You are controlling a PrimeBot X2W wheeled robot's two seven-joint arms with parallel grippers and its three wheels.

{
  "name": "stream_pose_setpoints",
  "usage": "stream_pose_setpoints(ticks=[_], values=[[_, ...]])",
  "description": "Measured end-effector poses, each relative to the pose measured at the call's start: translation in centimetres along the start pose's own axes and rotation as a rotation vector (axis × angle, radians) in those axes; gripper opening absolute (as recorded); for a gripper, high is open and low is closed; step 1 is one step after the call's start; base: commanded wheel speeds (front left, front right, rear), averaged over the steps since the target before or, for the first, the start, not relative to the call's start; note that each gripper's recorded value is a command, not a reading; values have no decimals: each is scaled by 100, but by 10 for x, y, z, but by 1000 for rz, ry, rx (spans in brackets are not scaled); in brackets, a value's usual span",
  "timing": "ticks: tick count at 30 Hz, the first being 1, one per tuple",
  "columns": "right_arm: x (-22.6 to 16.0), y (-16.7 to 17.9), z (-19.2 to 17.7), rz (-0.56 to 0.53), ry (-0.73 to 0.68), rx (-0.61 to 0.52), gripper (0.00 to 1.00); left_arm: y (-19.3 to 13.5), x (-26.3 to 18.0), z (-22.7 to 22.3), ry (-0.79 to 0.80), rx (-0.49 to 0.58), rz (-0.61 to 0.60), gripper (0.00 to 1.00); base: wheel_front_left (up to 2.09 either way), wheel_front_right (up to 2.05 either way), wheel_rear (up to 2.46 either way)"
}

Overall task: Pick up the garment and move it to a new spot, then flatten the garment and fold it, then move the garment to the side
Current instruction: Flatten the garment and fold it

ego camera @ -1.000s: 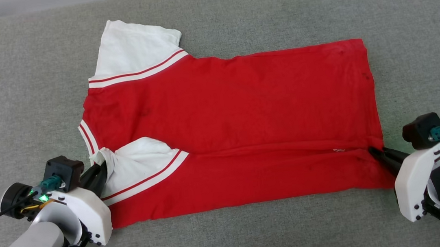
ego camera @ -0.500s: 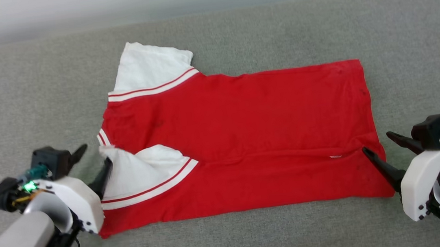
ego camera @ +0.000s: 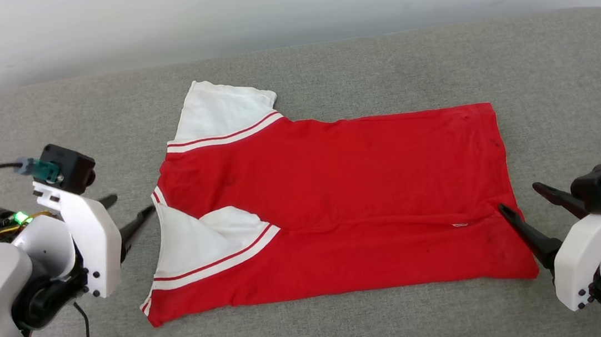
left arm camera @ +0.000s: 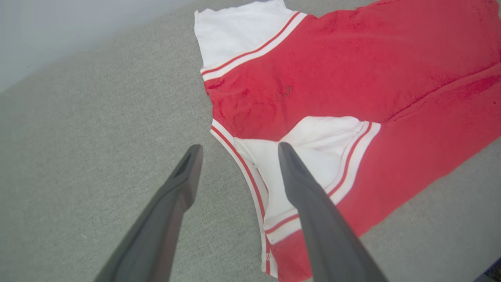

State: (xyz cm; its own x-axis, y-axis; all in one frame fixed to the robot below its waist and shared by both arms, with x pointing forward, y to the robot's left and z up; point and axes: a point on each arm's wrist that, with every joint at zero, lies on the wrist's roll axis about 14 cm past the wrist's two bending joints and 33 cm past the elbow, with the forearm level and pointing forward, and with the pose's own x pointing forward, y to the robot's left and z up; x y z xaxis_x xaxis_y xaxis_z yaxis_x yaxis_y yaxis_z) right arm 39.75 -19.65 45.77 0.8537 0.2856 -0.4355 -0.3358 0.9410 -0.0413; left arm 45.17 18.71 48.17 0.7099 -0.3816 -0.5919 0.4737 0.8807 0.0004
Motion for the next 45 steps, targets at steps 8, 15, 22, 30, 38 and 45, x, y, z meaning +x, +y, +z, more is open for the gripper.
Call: stream_pose_setpoints(ticks=[8, 15, 22, 30, 38, 45], values=[[0, 1, -1, 2, 15, 2, 100, -20, -6, -57, 387, -74, -111, 100, 0, 0, 0], [4, 4, -11, 9, 56, 16, 100, -32, 1, -103, 611, -58, -150, 100, 0, 0, 0], [8, 2, -15, 7, 80, 20, 100, -32, 8, -131, 739, -50, -150, 100, 0, 0, 0], [5, -18, 13, -20, 73, -41, 100, -36, 6, -123, 702, -4, -171, 0, 0, 0, 0], [-16, -29, 15, 18, 350, -172, 100, -41, -7, -106, 624, 51, -187, 0, 0, 0, 0], [-27, -25, -22, 84, 638, -140, 100, -45, -8, -98, 585, 77, -206, 0, 0, 0, 0]])
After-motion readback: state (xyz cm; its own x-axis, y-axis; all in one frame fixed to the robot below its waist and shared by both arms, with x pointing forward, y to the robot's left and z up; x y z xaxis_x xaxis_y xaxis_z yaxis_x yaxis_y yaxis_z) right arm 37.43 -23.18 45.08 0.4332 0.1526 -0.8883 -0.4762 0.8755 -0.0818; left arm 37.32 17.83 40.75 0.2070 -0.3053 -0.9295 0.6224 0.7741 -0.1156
